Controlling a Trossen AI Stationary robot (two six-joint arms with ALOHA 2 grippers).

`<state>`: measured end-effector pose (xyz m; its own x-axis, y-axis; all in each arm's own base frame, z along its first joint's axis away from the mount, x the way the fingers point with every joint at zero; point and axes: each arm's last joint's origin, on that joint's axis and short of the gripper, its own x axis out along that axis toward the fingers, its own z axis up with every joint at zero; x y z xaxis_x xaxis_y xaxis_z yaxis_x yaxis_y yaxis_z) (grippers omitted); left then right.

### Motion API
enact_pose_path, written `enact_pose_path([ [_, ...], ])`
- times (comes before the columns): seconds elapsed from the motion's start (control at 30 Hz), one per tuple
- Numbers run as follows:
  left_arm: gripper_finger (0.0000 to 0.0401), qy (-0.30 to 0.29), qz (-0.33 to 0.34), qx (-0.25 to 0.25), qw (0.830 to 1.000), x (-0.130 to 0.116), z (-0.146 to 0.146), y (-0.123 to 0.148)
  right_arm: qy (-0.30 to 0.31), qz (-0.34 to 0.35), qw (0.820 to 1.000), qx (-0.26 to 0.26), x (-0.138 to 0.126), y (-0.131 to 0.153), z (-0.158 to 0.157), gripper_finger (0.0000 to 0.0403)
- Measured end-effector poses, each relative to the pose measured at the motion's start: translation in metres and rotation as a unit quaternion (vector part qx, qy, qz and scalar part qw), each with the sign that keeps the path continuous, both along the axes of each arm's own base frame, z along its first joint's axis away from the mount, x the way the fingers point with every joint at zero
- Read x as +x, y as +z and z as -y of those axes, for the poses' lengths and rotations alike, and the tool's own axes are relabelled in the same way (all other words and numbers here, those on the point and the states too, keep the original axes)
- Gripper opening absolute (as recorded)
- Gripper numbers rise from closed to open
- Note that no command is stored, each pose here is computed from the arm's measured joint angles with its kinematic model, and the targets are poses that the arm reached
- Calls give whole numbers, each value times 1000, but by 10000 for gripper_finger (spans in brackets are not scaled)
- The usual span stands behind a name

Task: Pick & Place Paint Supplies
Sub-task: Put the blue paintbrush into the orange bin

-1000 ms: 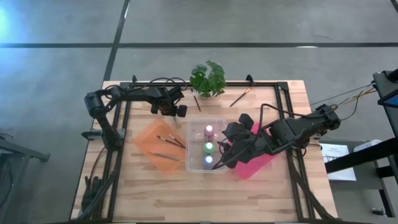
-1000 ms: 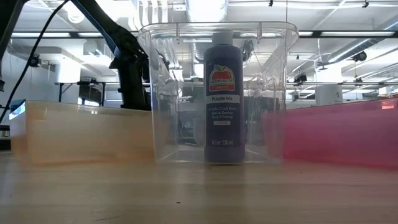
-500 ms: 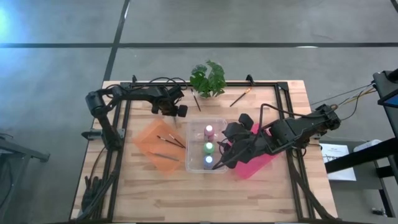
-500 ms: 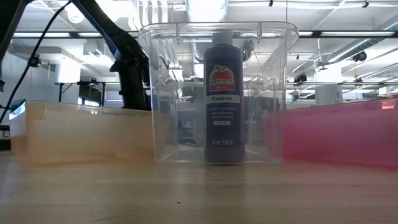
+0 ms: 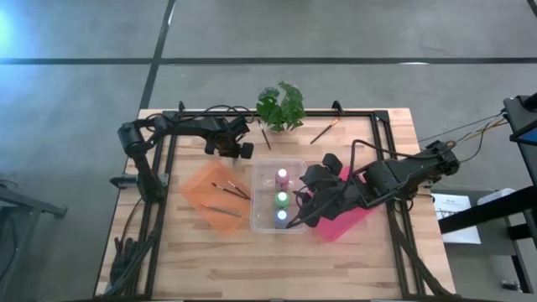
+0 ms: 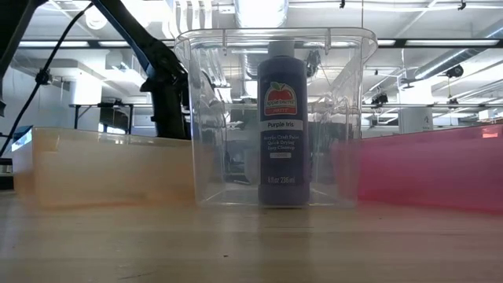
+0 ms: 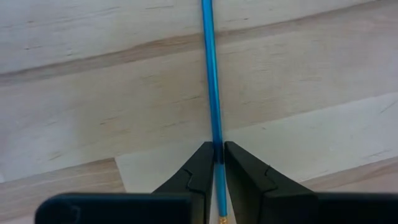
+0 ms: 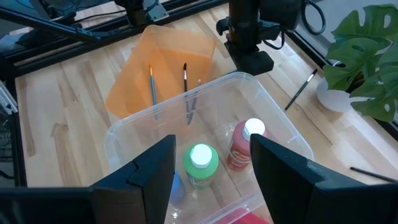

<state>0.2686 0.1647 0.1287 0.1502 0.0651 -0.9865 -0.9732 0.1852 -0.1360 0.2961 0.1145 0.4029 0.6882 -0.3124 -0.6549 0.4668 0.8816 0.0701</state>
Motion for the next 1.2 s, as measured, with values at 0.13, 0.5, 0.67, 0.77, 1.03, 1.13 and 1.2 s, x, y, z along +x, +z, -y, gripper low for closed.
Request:
enact_pose_path([
  [0.13, 51, 1, -5, 6, 1000, 0, 0, -1, 0, 0, 1000, 0, 0, 0, 0, 202],
  [0.5, 4, -10, -1, 37, 999, 2, -3, 0, -1, 0, 1000, 1, 0, 0, 0, 202],
  [0.67, 2, -8, 10, 49, 999, 1, -3, 6, 1, 1, 1000, 4, -1, 0, -2, 202],
  [0.77, 2, -5, 11, 50, 999, -2, -4, 11, 2, 1, 1000, 5, -1, 0, -3, 202],
  [1.03, 1, -6, 49, 70, 996, -7, -5, 36, 6, 1, 1000, 3, -2, 0, -5, 202],
  [1.13, 1, -5, 64, 79, 995, -10, -5, 46, 8, 0, 1000, 3, -2, 0, -5, 202],
  [1.2, 0, -6, 80, 87, 993, -13, -5, 57, 10, 0, 1000, 5, -2, 0, -5, 202],
])
